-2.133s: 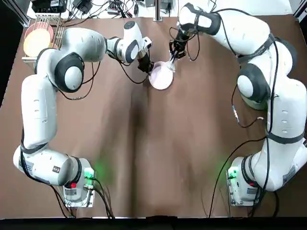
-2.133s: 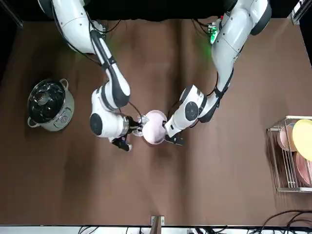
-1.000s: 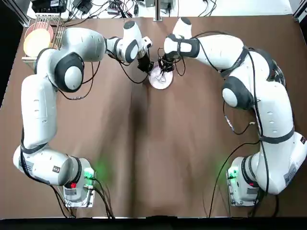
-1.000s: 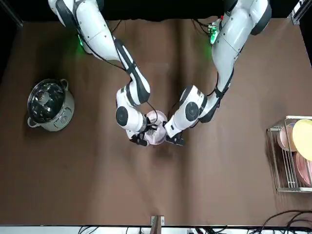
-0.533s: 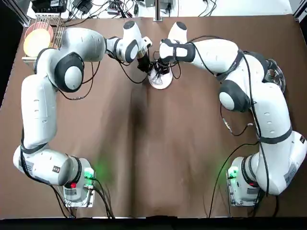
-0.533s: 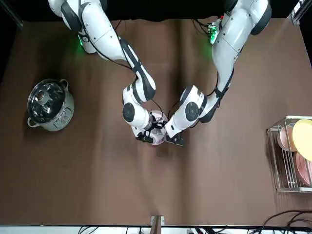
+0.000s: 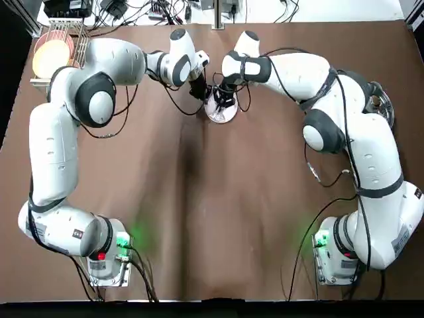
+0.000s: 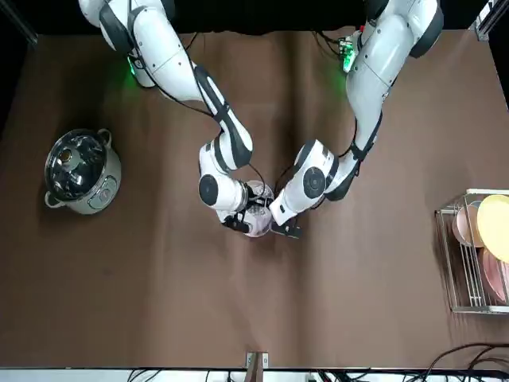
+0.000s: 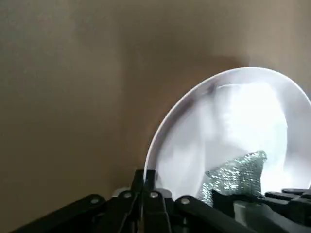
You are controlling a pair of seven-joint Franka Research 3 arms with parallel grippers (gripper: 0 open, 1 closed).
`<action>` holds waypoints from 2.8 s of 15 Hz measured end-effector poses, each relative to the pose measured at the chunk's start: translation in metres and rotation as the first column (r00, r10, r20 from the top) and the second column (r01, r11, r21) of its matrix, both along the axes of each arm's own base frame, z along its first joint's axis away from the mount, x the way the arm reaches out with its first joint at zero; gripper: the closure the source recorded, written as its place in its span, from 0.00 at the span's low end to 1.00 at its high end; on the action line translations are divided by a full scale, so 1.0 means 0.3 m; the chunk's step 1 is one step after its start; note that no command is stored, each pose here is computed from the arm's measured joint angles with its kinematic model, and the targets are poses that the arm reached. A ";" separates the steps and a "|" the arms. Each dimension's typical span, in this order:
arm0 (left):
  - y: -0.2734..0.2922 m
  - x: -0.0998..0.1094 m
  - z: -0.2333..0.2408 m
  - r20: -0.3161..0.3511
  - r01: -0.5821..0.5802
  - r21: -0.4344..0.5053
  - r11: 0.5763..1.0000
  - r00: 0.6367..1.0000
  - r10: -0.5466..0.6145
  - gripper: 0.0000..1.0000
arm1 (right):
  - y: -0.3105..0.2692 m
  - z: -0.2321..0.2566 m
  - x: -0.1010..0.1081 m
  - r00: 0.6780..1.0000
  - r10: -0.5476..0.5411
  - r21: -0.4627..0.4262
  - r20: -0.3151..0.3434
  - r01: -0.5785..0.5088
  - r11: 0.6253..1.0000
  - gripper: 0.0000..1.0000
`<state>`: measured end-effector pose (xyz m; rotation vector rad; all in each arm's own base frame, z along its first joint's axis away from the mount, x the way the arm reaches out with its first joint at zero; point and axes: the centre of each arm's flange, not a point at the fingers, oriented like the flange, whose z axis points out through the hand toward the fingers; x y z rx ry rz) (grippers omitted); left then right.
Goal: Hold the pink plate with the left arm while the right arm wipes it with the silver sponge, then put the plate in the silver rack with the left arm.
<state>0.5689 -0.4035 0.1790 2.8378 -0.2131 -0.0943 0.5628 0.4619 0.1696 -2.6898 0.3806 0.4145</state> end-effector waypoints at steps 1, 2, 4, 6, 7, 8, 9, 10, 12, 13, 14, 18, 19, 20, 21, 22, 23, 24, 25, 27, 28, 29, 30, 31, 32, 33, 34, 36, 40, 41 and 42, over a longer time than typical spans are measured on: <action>0.000 0.000 0.000 0.000 0.000 0.000 1.000 1.000 0.000 0.97 | -0.016 -0.004 0.004 1.000 0.004 -0.003 -0.027 -0.004 1.000 0.91; 0.000 0.000 0.000 0.000 0.000 0.000 1.000 1.000 0.000 0.97 | -0.035 -0.007 0.009 0.999 0.005 -0.006 -0.051 -0.006 1.000 0.91; 0.000 0.000 0.000 0.000 0.000 0.000 1.000 1.000 0.000 0.97 | -0.075 -0.013 0.027 0.996 0.001 -0.010 -0.085 -0.001 1.000 0.91; 0.000 0.000 0.000 0.000 0.000 0.000 1.000 1.000 0.000 0.97 | -0.117 -0.016 0.051 0.995 -0.014 -0.012 -0.100 0.013 1.000 0.91; 0.000 0.000 0.000 0.000 0.000 0.000 1.000 1.000 0.000 0.97 | -0.133 -0.016 0.063 0.995 -0.021 -0.012 -0.101 0.020 1.000 0.91; 0.000 0.000 0.000 0.000 0.000 0.000 1.000 1.000 0.000 0.97 | -0.145 -0.016 0.071 0.995 -0.027 -0.012 -0.101 0.026 1.000 0.91; 0.000 0.000 0.001 0.000 0.000 0.000 1.000 1.000 0.000 0.97 | -0.152 -0.016 0.077 0.995 -0.032 -0.012 -0.100 0.031 0.999 0.91; 0.000 0.000 0.001 0.000 0.000 0.000 1.000 1.000 0.000 0.97 | -0.157 -0.014 0.086 0.995 -0.040 -0.010 -0.087 0.039 0.999 0.91; 0.000 0.000 0.001 0.000 0.000 0.000 1.000 1.000 0.000 0.97 | -0.160 -0.005 0.114 0.997 -0.073 -0.001 -0.025 0.073 0.997 0.91; 0.000 0.000 0.001 0.000 0.000 0.000 1.000 1.000 0.000 0.97 | -0.158 -0.002 0.127 0.996 -0.092 0.006 0.010 0.092 0.996 0.91; 0.000 0.000 0.001 0.000 0.000 0.000 1.000 1.000 0.000 0.97 | -0.154 -0.002 0.135 0.993 -0.112 0.015 0.036 0.111 0.994 0.91; 0.000 0.000 0.000 0.000 0.000 0.000 1.000 1.000 0.000 0.97 | -0.130 -0.017 0.131 0.984 -0.177 0.060 0.034 0.175 0.983 0.91; 0.000 0.000 0.000 0.000 0.000 0.000 1.000 1.000 0.000 0.97 | -0.116 -0.022 0.120 0.983 -0.184 0.069 0.023 0.182 0.981 0.91; 0.000 0.000 0.000 0.000 0.000 0.000 1.000 1.000 0.000 0.97 | -0.094 -0.026 0.104 0.982 -0.188 0.079 0.011 0.186 0.979 0.91; 0.000 0.000 0.000 0.000 0.000 0.000 1.000 1.000 0.000 0.97 | -0.072 -0.029 0.088 0.982 -0.187 0.086 0.004 0.186 0.979 0.91; 0.000 0.000 0.000 0.000 0.000 0.000 1.000 1.000 0.000 0.97 | -0.055 -0.032 0.075 0.983 -0.186 0.089 0.001 0.185 0.979 0.91; 0.000 0.000 0.000 0.000 0.000 0.000 1.000 1.000 0.000 0.97 | -0.042 -0.034 0.065 0.983 -0.186 0.093 -0.002 0.185 0.978 0.91; 0.000 0.000 0.000 0.000 0.000 0.000 1.000 1.000 0.000 0.97 | -0.036 -0.036 0.060 0.983 -0.185 0.094 -0.005 0.185 0.978 0.91; 0.000 0.000 0.000 0.000 0.000 0.000 1.000 1.000 0.000 0.97 | -0.035 -0.036 0.059 0.983 -0.184 0.094 -0.006 0.184 0.978 0.91; 0.000 0.000 0.000 0.000 0.000 0.000 1.000 1.000 0.000 0.97 | -0.036 -0.038 0.057 0.984 -0.180 0.093 -0.015 0.181 0.979 0.91; 0.000 0.000 0.000 0.000 0.000 0.000 1.000 1.000 0.000 0.97 | -0.037 -0.040 0.052 0.985 -0.171 0.090 -0.032 0.173 0.981 0.91; 0.000 0.000 0.000 0.000 0.000 0.000 1.000 1.000 0.000 0.97 | -0.038 -0.044 0.045 0.986 -0.157 0.087 -0.059 0.162 0.983 0.91; 0.000 0.000 0.000 0.000 0.000 0.000 1.000 1.000 0.000 0.97 | -0.041 -0.049 0.035 0.986 -0.139 0.083 -0.094 0.146 0.986 0.91; 0.000 0.000 0.000 0.000 0.000 0.000 1.000 1.000 0.000 0.97 | -0.044 -0.053 0.028 0.985 -0.124 0.080 -0.122 0.134 0.988 0.91; 0.000 0.000 0.000 0.000 0.000 0.000 1.000 1.000 0.000 0.97 | -0.049 -0.056 0.023 0.983 -0.114 0.078 -0.144 0.126 0.989 0.91; 0.000 0.000 0.000 0.000 0.000 0.000 1.000 1.000 0.000 0.97 | -0.055 -0.059 0.021 0.981 -0.108 0.076 -0.161 0.121 0.990 0.91; 0.000 0.000 0.000 0.000 0.000 0.000 1.000 1.000 0.000 0.97 | -0.063 -0.062 0.020 0.979 -0.102 0.074 -0.177 0.117 0.990 0.91; 0.000 0.000 0.000 0.000 0.000 0.000 1.000 1.000 0.000 0.97 | -0.078 -0.067 0.019 0.975 -0.093 0.070 -0.202 0.109 0.992 0.91; 0.000 0.000 0.000 0.000 0.000 0.000 1.000 1.000 0.000 0.97 | -0.120 -0.065 0.045 0.975 -0.096 0.050 -0.199 0.108 0.993 0.91; 0.000 0.000 0.000 0.000 0.000 0.000 1.000 1.000 0.000 0.97 | -0.134 -0.061 0.056 0.977 -0.099 0.043 -0.191 0.109 0.993 0.91; 0.000 0.000 0.000 0.000 0.000 0.000 1.000 1.000 0.000 0.97 | -0.149 -0.057 0.070 0.978 -0.106 0.038 -0.178 0.114 0.993 0.91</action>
